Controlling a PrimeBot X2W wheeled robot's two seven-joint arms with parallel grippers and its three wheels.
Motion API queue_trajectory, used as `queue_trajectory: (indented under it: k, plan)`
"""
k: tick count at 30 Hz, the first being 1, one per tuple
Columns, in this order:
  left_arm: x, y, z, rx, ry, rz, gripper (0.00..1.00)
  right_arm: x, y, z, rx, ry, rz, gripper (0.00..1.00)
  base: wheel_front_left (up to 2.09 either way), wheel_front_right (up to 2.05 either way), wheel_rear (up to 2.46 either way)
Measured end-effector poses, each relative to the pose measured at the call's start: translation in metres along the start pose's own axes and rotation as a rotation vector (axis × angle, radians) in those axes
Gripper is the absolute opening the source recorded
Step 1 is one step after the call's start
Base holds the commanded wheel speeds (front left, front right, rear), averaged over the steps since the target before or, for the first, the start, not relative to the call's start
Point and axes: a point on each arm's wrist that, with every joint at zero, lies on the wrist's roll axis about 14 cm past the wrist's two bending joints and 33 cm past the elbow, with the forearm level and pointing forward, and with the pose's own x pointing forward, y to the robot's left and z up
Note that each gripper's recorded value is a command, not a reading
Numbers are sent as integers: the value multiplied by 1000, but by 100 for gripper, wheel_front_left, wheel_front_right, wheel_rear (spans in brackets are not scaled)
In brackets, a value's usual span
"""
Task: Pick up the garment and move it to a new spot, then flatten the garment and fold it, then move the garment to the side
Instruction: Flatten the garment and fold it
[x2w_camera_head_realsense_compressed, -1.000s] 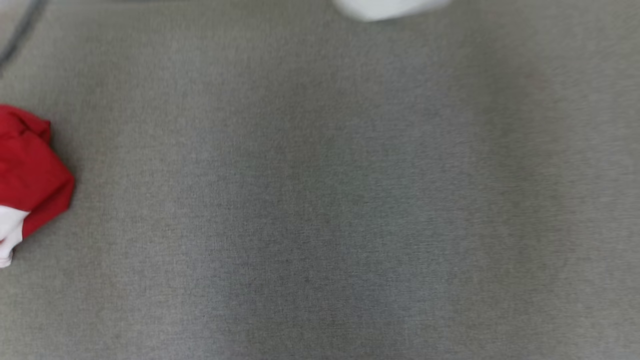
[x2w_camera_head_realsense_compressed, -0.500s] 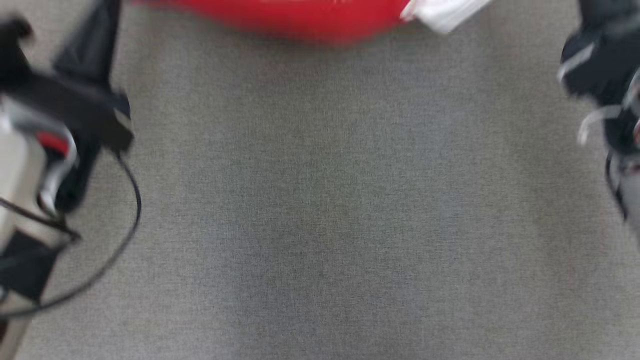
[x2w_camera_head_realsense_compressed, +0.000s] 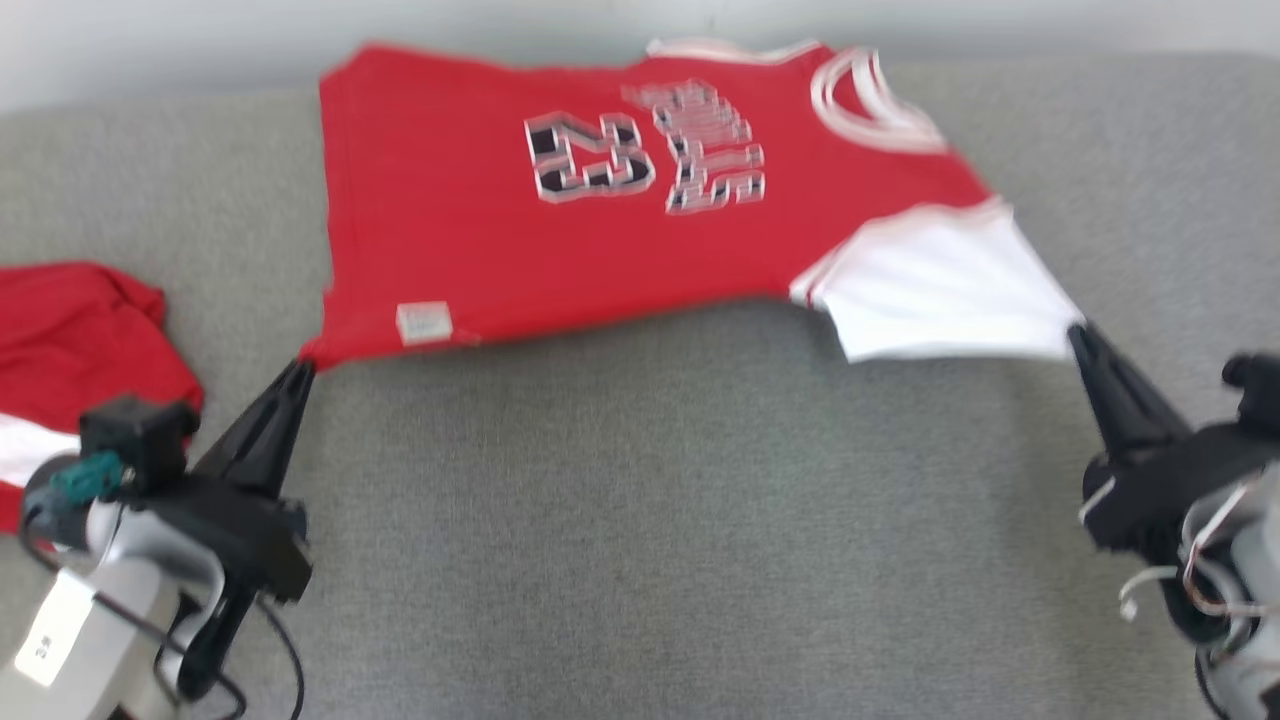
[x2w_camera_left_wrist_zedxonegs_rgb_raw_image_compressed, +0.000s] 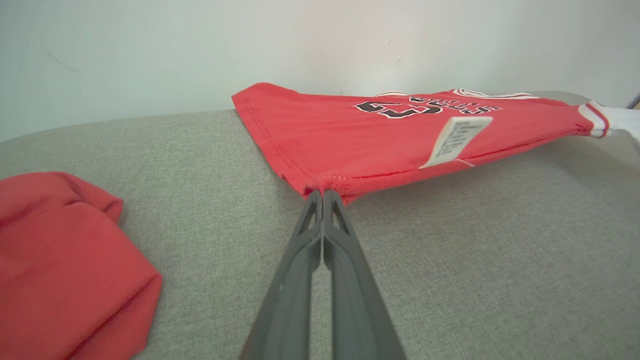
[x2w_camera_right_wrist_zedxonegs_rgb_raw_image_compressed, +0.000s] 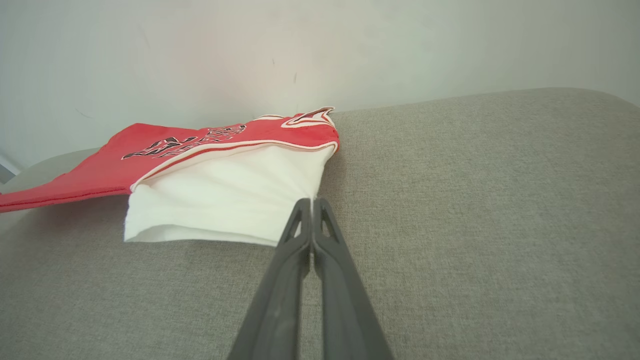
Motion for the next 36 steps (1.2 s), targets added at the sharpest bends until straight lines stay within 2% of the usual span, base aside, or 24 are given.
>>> queue_trajectory:
  k: [4, 11, 17, 26, 36]
  plan:
    - [-21, -14, -9, -19, 14, -6, 0, -29, -4, -8, 5, 10, -28, 0, 0, 0, 0]
    - [-68, -45, -45, -83, 86, -5, 0, -97, -15, -50, 47, 93, -111, 0, 0, 0, 0]
    - [-109, -67, -71, -126, 134, 6, 0, -143, -19, -68, 73, 119, -161, 0, 0, 0, 0]
    - [-131, -75, -80, -121, 170, 19, 0, -178, -17, -91, 103, 189, -187, 0, 0, 0, 0]
    - [-132, -90, -100, -147, 277, -7, 0, -184, -15, -114, 77, 301, -202, 0, 0, 0, 0]
